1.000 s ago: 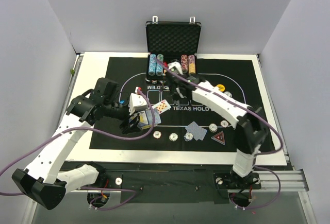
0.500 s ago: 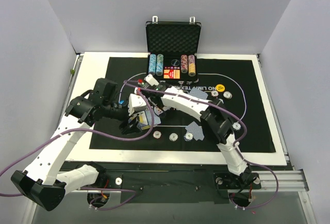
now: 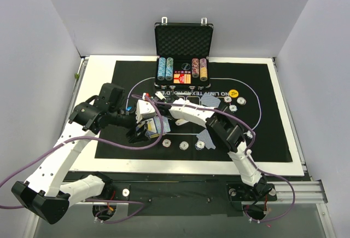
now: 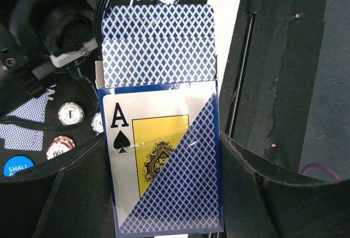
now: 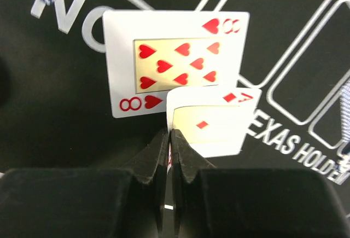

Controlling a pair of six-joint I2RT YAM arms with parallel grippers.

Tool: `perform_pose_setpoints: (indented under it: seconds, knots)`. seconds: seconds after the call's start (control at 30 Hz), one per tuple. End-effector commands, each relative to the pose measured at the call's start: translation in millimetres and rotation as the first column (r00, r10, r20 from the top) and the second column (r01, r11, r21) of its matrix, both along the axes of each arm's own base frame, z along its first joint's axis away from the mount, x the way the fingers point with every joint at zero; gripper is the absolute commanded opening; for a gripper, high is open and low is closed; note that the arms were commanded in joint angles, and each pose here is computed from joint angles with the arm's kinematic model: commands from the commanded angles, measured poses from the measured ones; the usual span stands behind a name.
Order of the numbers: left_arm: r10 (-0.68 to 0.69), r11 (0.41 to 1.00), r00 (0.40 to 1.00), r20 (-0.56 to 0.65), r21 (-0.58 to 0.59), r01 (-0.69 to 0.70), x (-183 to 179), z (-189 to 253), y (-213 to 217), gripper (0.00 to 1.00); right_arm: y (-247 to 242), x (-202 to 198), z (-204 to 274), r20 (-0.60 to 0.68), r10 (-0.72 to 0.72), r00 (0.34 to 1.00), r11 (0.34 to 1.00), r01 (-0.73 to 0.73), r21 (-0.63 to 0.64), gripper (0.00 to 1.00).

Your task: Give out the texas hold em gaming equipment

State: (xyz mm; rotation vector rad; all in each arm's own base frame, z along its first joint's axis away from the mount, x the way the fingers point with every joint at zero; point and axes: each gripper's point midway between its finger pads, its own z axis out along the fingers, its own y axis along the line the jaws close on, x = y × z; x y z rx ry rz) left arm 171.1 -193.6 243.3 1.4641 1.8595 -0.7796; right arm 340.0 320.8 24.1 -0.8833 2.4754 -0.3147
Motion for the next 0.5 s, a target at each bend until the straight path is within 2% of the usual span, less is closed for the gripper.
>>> perform_pose_setpoints:
  seconds: [0.0, 0.23, 0.47]
  knots:
    - [-0.019, 0.998, 0.996, 0.088, -0.065, 0.025, 4.7, 29.4, -6.7, 0.06, 8.5, -16.3, -1.7, -0.058, -0.006, 0.998, 0.993, 0.013, 0.117, 0.02]
    - [-0.021, 0.998, 0.996, 0.087, -0.065, 0.027, 4.7, 29.5, -6.8, 0.06, 15.1, -15.9, -2.5, -0.074, 0.009, 0.997, 0.980, 0.006, 0.198, 0.06]
    - [-0.023, 0.998, 0.996, 0.083, -0.061, 0.028, 4.2, 28.1, -6.5, 0.06, 8.1, -16.0, -3.0, -0.076, 0.005, 0.997, 0.980, 0.011, 0.200, 0.29]
